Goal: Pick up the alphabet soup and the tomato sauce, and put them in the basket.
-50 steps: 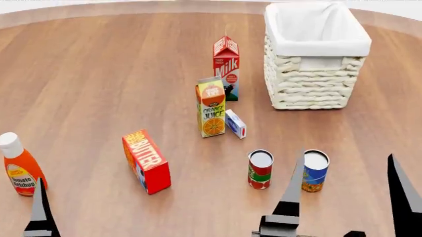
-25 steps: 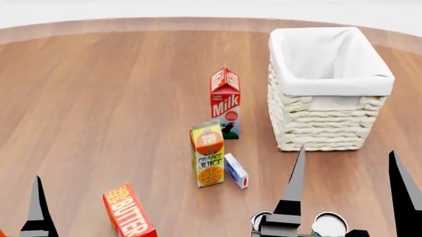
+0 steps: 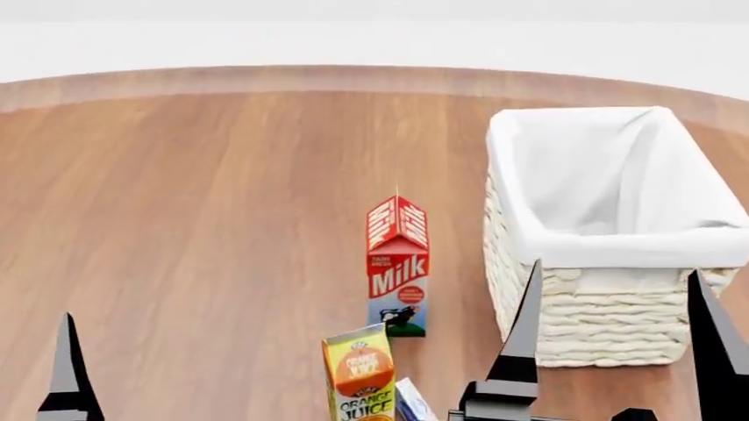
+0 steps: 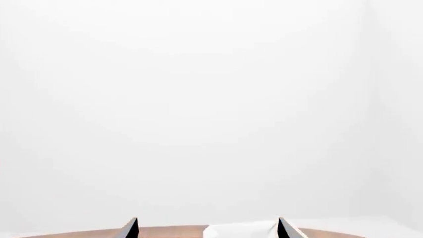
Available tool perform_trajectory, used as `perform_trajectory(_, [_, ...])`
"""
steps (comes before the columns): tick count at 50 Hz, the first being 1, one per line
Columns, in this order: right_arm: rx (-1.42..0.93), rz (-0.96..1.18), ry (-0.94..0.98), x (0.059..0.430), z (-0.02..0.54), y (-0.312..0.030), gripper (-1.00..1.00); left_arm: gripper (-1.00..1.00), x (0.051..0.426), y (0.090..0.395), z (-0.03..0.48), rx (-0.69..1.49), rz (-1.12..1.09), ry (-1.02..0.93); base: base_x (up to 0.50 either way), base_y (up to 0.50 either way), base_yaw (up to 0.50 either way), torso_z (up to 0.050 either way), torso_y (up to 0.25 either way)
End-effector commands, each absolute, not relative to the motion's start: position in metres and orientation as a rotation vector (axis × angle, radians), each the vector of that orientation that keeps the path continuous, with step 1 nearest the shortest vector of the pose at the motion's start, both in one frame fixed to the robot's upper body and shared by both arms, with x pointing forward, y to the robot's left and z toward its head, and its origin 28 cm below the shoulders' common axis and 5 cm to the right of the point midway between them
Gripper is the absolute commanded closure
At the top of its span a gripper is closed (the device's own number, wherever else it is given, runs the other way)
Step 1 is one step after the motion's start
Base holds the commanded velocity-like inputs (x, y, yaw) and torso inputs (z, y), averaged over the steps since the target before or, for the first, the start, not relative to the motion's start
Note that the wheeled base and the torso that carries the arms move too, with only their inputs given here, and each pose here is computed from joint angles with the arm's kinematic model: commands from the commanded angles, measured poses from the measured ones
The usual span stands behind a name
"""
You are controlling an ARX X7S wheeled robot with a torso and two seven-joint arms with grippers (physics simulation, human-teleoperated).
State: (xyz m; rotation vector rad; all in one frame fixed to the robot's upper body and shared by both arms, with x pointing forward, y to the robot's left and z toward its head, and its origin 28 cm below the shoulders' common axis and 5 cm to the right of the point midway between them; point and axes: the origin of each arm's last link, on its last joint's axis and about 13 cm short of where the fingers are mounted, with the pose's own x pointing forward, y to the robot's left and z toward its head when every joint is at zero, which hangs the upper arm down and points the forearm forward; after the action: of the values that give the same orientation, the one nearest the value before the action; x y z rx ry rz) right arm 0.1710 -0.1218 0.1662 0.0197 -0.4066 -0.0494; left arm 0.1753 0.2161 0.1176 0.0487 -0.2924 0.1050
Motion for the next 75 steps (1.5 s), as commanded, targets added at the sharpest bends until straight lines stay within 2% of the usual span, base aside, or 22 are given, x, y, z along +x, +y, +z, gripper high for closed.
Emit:
perform_trajectory(1, [0.029,-0.050,-0.400,0.1728,0.1649,-0.1242,-1.00,-1.00,0.1763,0.2169,0.1173,0.009,0.071,-0.286,0.50,0.00,0.00,0.000,0.000])
perform_trajectory(15, [0.054,-0.051,-0.395,0.1721,0.1651,-0.1237,-1.00,-1.00,0.1763,0.2167,0.1170,0.004,0.066,-0.280,0.50,0.00,0.00,0.000,0.001])
perform_trajectory(24, [0.099,-0.002,-0.424,0.1680,0.1660,-0.1239,-1.00,-1.00,0.1761,0.2161,0.1172,0.003,0.065,-0.279,0.03,0.00,0.00,0.000,0.000])
perform_trajectory(75, [0.095,0.004,-0.417,0.1682,0.1654,-0.1233,-1.00,-1.00,0.1767,0.2170,0.1166,-0.006,0.063,-0.277,-0.05,-0.50,0.00,0.000,0.000])
